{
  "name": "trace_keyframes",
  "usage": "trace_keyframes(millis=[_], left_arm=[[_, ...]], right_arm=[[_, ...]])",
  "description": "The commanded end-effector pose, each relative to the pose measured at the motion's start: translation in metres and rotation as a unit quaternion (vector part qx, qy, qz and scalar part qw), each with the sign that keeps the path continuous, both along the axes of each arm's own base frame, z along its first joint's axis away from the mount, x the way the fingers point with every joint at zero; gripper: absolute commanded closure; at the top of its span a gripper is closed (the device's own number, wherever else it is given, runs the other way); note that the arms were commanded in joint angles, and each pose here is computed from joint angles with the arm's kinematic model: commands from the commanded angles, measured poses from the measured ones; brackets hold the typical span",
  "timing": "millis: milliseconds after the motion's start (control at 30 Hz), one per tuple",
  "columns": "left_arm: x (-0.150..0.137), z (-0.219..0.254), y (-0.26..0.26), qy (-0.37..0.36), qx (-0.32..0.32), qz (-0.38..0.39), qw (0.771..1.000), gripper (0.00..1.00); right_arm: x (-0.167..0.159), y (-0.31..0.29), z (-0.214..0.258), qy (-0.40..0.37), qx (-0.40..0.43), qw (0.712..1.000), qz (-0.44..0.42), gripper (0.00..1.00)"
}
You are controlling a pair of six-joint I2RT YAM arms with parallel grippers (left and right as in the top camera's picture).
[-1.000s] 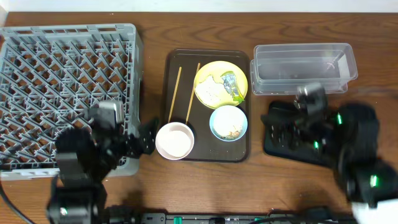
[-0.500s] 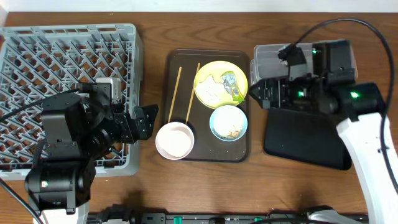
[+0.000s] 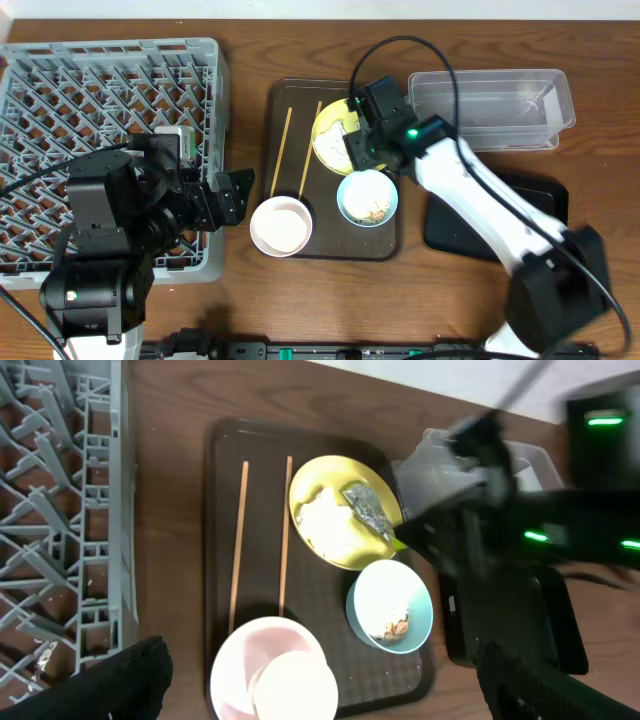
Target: Sort waste into correct bins and load items into the dishwasher
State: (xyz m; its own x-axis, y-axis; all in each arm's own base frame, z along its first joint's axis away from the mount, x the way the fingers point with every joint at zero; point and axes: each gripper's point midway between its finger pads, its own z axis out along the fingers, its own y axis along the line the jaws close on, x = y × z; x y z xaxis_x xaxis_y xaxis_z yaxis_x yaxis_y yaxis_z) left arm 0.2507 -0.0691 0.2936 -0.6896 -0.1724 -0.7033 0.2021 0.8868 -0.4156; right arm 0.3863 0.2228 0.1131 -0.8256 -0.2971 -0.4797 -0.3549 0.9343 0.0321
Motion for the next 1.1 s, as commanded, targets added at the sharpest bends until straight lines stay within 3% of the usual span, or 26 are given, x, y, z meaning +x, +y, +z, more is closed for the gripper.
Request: trace_keyframes(millis=[0,200,233,300,367,567,700,967,1033,1067], left_arm=[[0.0,0.008,-0.004,-0.011,-0.002,-0.011,1.0,0.02],[0.0,0.008,-0.004,-0.011,-0.002,-0.011,1.0,0.02],[0.0,0.008,-0.004,-0.011,-0.002,-0.011,1.0,0.02],[0.0,0.008,-0.004,-0.011,-0.002,-0.011,1.0,0.02],[0.0,0.008,-0.004,-0.011,-0.002,-0.011,1.0,0.02],[0.0,0.008,-0.004,-0.011,-0.002,-0.011,1.0,0.02],[0.0,0.008,-0.004,-0.011,-0.002,-0.011,1.0,0.02],[0.0,0.008,-0.004,-0.011,-0.002,-0.011,1.0,0.02],[0.0,0.008,-0.004,-0.011,-0.002,-0.011,1.0,0.02],[0.0,0.008,-0.004,-0.011,-0.002,-0.011,1.0,0.02]], right_arm=[[0.024,-0.02,-0.027,-0.007,-0.043,0.998,-0.042,0.47],[0.033,-0.025,-0.073,0.032,-0.038,0.997,-0.058,0.51],[0.032,-0.025,-0.077,0.039,-0.031,0.997,-0.058,0.59],[0.031,-0.023,-0.077,0.045,-0.023,0.997,-0.056,0.88],[0.032,-0.024,-0.064,0.036,-0.019,0.998,-0.057,0.99],[0.042,-0.028,0.023,-0.044,0.024,0.997,-0.064,0.99],[0.053,-0.07,0.07,-0.106,0.009,0.989,-0.099,0.99],[0.073,-0.157,0.042,-0.075,-0.027,0.981,-0.174,0.99],[0.08,-0.169,0.029,-0.067,-0.034,0.981,-0.181,0.93],[0.082,-0.173,0.024,-0.065,-0.039,0.981,-0.18,0.74]])
